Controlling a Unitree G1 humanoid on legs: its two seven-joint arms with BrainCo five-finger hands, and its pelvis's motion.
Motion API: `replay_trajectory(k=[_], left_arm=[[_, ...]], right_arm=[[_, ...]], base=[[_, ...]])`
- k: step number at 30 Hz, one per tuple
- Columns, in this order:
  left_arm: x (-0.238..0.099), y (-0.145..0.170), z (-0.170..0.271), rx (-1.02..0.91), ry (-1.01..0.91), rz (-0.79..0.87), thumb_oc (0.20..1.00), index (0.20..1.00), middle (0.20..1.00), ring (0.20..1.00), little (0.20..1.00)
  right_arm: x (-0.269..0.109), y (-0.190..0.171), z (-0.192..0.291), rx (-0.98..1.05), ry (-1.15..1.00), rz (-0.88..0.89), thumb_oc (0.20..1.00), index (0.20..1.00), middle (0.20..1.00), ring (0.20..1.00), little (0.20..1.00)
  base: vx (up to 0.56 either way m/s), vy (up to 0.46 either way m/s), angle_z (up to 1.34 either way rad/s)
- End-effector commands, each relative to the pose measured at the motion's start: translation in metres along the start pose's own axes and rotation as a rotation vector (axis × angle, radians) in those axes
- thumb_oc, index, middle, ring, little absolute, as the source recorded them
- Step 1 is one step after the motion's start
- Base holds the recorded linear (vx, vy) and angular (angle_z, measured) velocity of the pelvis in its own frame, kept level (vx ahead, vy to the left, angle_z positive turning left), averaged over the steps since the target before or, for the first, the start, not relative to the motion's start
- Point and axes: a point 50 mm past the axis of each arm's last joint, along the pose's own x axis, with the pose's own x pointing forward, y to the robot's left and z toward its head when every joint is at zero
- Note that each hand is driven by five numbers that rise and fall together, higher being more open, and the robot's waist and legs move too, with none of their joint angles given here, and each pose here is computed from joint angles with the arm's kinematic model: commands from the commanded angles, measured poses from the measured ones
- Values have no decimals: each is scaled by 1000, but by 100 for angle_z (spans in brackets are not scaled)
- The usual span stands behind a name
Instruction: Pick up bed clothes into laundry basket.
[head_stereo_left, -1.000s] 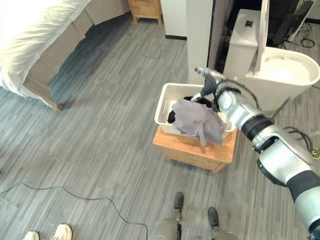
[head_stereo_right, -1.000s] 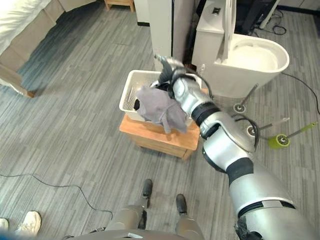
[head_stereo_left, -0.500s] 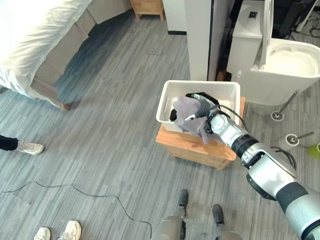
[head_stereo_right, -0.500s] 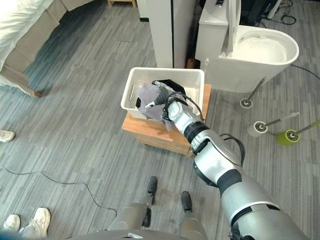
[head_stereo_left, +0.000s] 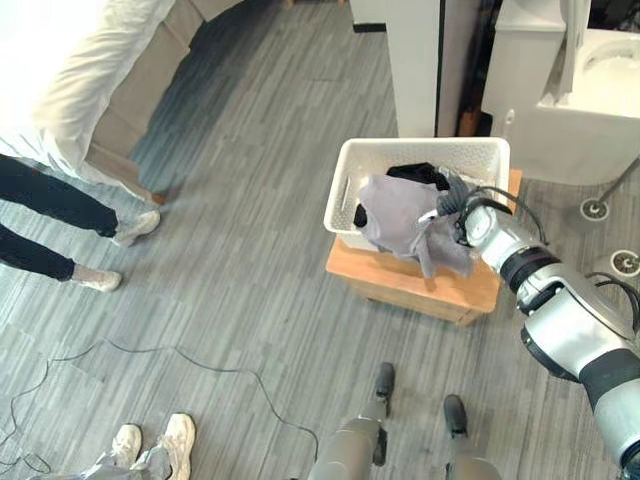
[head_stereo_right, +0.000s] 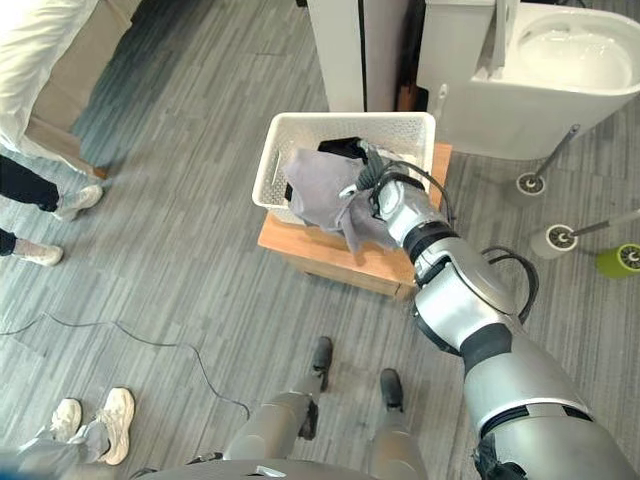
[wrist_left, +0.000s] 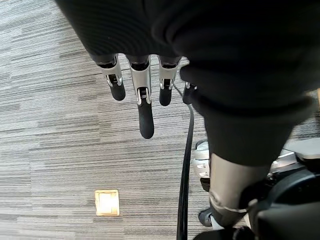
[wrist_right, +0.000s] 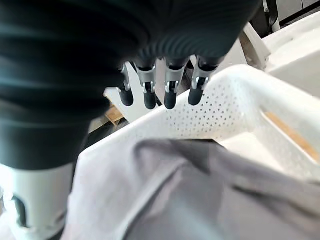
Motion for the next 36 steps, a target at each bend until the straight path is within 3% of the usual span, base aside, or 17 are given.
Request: replay_trajectory(k=[1,13,14,20,21,22,24,27,31,36], left_arm=[[5,-7,18,71,-44,-49,1000,1000,1000,1000,1000],[8,-6,31,48,-82,-29,1000,1000,1000,1000,1000],[8,-6,31,48,-82,-29,1000,1000,1000,1000,1000],[8,-7,31,11,-82,-22,1000,1000,1000,1000,1000],[15,-25,65,-9,-147,-92,1000,1000,1000,1000,1000],[15,-23,67,-10,-152,-88,1000,1000,1000,1000,1000],[11,-8,48,3,-122,-30,1000,1000,1000,1000,1000],[10,-4,40,3,-98,-12,1000,1000,1000,1000,1000],[9,2,36,-16,-91,8,1000,1000,1000,1000,1000],[8,0,30,-29,-74,6,1000,1000,1000,1000,1000]], right_arm=[[6,-22,33,-56,-97,-59,1000,1000,1000,1000,1000],[3,5,49,-5,-150,25,1000,1000,1000,1000,1000],[3,5,49,-5,-150,25,200,200,200,200,200],[3,4,49,15,-149,14,200,200,200,200,200],[-32,105,23,107,-116,267,200,200,200,200,200],[-31,102,25,107,-121,262,200,200,200,200,200],[-1,7,46,9,-184,-19,200,200,200,200,200],[3,-13,57,-30,-198,-63,200,200,200,200,200],[7,-65,69,-66,-224,-212,200,200,200,200,200],[5,-84,81,-68,-256,-275,200,200,200,200,200]], base=[[0,0,0],[0,0,0],[0,0,0],[-12,7,1],[-77,32,0],[-60,38,22],[36,-11,8],[26,-7,-13],[4,3,7],[4,-4,-5]])
